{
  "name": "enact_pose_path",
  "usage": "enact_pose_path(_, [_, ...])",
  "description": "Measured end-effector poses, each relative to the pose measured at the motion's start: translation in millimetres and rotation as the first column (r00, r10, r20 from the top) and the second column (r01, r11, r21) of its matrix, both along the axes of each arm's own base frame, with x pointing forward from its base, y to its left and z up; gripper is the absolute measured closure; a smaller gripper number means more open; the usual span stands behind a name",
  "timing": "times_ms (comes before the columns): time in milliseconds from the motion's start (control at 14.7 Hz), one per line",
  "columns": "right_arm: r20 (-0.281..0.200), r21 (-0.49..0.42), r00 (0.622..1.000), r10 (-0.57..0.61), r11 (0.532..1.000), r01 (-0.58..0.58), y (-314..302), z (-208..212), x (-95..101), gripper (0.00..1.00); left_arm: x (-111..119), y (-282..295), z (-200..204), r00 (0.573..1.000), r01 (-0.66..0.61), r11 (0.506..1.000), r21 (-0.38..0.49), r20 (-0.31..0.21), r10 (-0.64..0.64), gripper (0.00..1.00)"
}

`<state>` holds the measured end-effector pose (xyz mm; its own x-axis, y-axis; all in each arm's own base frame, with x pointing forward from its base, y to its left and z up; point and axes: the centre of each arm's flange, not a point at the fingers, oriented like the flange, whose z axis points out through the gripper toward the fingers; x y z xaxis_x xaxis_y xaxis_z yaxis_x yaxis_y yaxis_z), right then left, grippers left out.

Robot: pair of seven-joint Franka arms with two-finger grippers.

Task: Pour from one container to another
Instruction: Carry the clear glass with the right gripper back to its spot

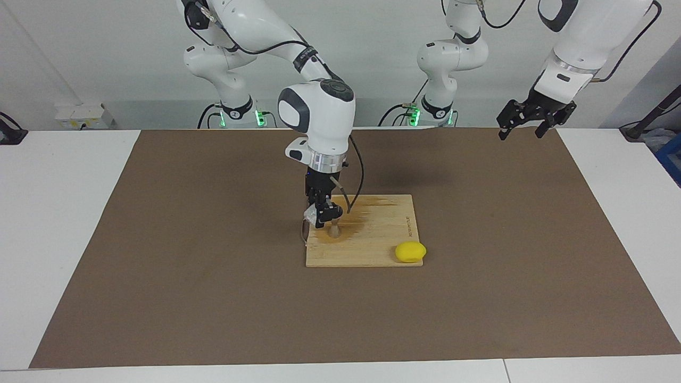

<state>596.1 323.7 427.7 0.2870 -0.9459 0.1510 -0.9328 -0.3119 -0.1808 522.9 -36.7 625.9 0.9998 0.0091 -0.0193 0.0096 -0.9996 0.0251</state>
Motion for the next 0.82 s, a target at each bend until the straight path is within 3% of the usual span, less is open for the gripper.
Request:
enact_pose_path(341, [-0.104,0.147,0.992,-0.069,0.986,0.084,-59.0,-6.7,27.9,0.49,0.0,0.0,0.0,1.0,0.0,1.0,0.0,0.0,0.0,0.0])
enact_pose_path(613, [-0.171,0.308,0.98,-0.101,0.94,0.15,-136.3,-32.4,50.2,0.49,0.0,0.0,0.0,1.0,0.0,1.0,0.0,0.0,0.0,0.0])
enact_pose_path(818, [-0.209,0.404,0.972,-0.104,0.896,0.183,-194.7,-59.6,52.9,0.49,0.0,0.0,0.0,1.0,0.0,1.0,0.0,0.0,0.0,0.0])
